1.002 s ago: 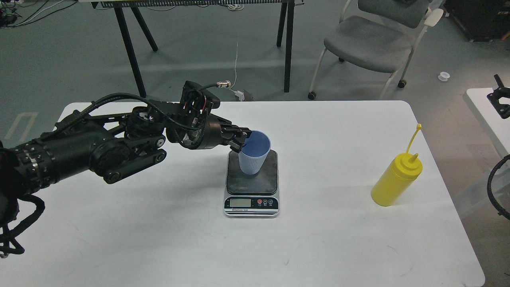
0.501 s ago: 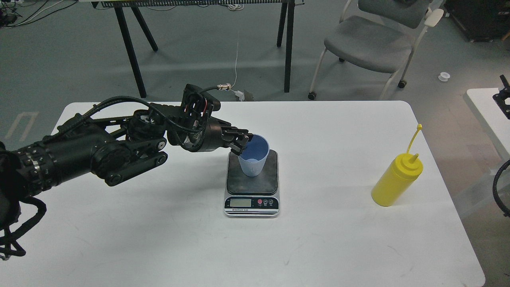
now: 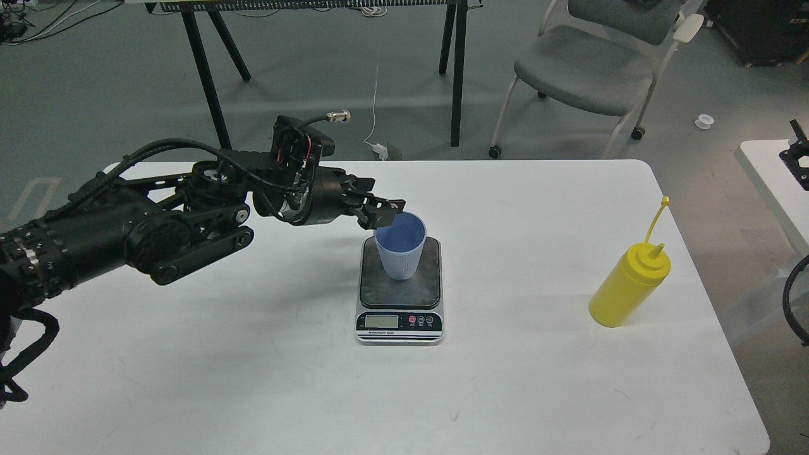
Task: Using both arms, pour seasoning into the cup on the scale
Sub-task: 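Open the left gripper and withdraw it from the cup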
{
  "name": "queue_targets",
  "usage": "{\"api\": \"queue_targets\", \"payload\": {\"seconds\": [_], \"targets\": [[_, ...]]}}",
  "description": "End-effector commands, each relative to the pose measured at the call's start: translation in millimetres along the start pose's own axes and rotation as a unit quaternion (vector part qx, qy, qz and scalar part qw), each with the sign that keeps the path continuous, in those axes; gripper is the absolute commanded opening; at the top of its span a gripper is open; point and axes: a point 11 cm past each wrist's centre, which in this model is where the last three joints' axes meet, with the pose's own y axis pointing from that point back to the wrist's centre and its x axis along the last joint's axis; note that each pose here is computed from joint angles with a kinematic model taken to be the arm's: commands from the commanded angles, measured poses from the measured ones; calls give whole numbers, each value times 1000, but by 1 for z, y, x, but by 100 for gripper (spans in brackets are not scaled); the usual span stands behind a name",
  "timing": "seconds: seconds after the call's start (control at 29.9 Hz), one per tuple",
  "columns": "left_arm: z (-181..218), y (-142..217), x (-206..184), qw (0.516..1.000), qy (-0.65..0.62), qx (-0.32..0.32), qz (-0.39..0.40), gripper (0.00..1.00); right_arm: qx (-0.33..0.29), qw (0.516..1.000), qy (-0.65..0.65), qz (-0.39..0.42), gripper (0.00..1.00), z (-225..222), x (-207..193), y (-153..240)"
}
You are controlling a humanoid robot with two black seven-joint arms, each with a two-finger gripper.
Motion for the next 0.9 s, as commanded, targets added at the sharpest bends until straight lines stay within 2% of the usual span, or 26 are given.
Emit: {"api": "queue_targets", "payload": {"seconds": [0.0, 0.13, 0.2, 0.3, 0.5, 0.63, 0.73, 0.87], "targets": [[-9, 15, 29, 996, 72, -6, 55, 88, -7, 1000, 9, -11, 100, -8, -4, 7], [-20, 43, 78, 957, 230, -53, 167, 95, -31, 999, -1, -8, 100, -1, 4, 32], [-22, 54, 101, 917, 317, -95, 223, 98, -47, 999, -19, -3, 100, 9, 10, 47], [-30, 65, 115, 845, 440, -139, 271, 99, -71, 996, -54, 14, 100, 33, 21, 73], [-68, 83, 115, 669, 635, -188, 336, 99, -104, 987, -112, 50, 100, 75, 36, 122], [-93, 97, 103, 557, 713, -232, 358, 99, -138, 978, -145, 57, 100, 108, 29, 154], [-105, 106, 91, 510, 738, -249, 366, 99, -146, 973, -169, 64, 100, 126, 24, 175], [-117, 115, 75, 479, 755, -244, 376, 99, -161, 960, -213, 88, 100, 166, 25, 204]]}}
